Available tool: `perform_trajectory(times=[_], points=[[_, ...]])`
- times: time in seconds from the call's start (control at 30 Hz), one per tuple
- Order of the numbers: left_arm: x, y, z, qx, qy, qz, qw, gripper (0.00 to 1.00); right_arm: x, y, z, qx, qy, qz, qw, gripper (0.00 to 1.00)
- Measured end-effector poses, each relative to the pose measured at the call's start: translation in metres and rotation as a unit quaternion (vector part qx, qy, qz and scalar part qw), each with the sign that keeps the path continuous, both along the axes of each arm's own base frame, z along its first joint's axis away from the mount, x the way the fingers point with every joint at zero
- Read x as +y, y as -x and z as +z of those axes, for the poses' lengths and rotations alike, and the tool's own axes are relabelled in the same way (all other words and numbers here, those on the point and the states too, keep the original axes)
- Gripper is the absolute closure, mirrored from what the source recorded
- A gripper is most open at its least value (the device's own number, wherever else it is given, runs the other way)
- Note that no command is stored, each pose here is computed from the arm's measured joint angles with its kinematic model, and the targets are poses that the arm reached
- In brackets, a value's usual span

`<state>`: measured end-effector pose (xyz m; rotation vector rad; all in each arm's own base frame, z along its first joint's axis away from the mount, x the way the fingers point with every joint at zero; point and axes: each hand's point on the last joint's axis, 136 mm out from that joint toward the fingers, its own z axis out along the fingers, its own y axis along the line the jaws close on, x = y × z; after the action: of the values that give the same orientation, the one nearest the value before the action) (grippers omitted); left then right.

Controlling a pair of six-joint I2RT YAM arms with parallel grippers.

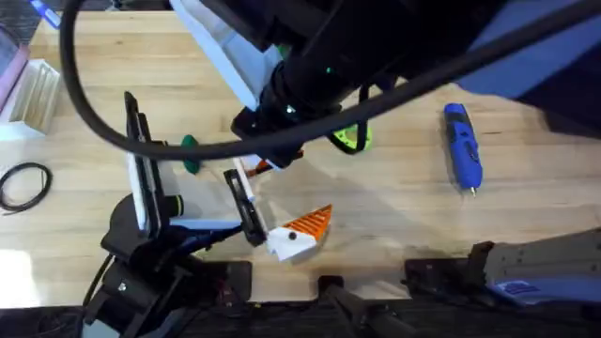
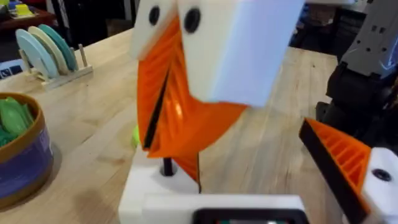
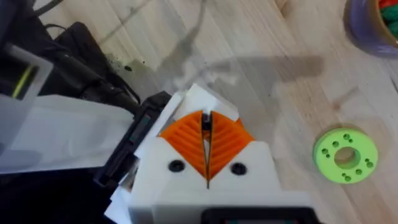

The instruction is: Pick up the gripper from the table and insert it into the empty holder that is missing its gripper. Then pick up a screw, insert it into the mounting hole, and use the screwdriver to tighten it. Finally, clean up the table by picking up the vegetable and placing it into the bucket.

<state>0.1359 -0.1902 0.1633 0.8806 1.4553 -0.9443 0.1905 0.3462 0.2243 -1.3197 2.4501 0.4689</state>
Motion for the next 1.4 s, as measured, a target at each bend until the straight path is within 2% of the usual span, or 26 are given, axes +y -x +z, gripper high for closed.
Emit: perform_trajectory(times=[0.57, 0.6, 0.77, 0.8, 1.13, 1.4], points=[[0.0, 0.0, 0.0, -0.001, 0.0, 0.0, 1.0, 0.015, 0.001, -0.001, -0.002, 0.005, 0.001, -0.008, 1.0, 0.981], [0.0, 0.0, 0.0, -0.001, 0.0, 0.0, 1.0, 0.015, 0.001, 0.0, -0.003, 0.006, 0.002, -0.009, 1.0, 0.874], [0.0, 0.0, 0.0, -0.001, 0.0, 0.001, 1.0, 0.016, -0.002, -0.003, -0.005, 0.002, 0.01, -0.013, 1.0, 0.146], [0.0, 0.0, 0.0, -0.001, 0.0, 0.001, 1.0, 0.016, -0.003, -0.005, -0.005, 0.0, 0.012, -0.016, 1.0, 0.11], [0.0, 0.0, 0.001, -0.003, 0.0, 0.001, 1.0, 0.015, -0.012, -0.014, 0.002, -0.002, 0.003, -0.032, 0.999, 0.082], [0.0, 0.0, 0.001, -0.003, 0.0, 0.001, 1.0, 0.015, -0.063, -0.04, 0.065, -0.036, -0.077, -0.103, 0.991, 0.082]])
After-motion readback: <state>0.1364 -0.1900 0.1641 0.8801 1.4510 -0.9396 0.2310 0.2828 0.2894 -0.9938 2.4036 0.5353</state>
